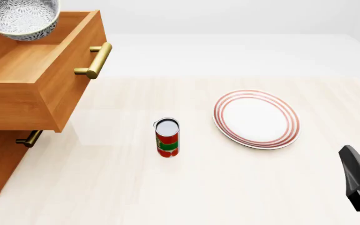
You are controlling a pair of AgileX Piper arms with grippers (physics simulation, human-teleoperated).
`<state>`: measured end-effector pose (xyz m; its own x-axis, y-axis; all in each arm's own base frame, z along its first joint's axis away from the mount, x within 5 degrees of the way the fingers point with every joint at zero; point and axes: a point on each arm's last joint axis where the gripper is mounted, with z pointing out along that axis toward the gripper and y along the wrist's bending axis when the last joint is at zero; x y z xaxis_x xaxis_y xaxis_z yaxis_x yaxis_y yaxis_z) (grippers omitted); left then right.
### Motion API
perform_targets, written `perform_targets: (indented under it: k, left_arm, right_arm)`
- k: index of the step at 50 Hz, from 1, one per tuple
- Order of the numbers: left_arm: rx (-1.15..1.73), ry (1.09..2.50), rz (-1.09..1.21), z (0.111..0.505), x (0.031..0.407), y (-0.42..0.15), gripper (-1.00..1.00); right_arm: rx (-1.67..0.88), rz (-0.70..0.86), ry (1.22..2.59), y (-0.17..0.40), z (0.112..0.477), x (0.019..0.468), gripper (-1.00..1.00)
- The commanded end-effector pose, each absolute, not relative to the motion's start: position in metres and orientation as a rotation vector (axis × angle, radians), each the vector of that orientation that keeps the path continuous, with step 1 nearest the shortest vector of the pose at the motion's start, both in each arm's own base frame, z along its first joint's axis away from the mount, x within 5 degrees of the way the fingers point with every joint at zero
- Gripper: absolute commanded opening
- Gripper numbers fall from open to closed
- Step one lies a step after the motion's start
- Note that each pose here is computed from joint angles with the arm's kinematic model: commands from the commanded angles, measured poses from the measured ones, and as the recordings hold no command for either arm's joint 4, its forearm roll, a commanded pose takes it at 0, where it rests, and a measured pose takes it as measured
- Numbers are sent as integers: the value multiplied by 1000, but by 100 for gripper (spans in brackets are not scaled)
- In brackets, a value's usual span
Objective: Put the bowl in the top drawer of the cabinet.
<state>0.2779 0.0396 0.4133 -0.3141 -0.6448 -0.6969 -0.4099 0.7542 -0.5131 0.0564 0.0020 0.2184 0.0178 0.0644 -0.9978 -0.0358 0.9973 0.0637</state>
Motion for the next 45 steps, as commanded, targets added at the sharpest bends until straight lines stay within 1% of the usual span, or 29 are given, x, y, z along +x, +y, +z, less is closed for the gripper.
perform_targets:
  k: [1, 45]
  left_arm:
    - [-794, 1964, -283, 410, 285, 42, -100]
    - [-789, 2000, -259, 397, 294, 46, -100]
  right_arm:
    - [23, 78, 1551, 2, 218, 56, 100]
    - [23, 78, 1551, 2, 218, 56, 100]
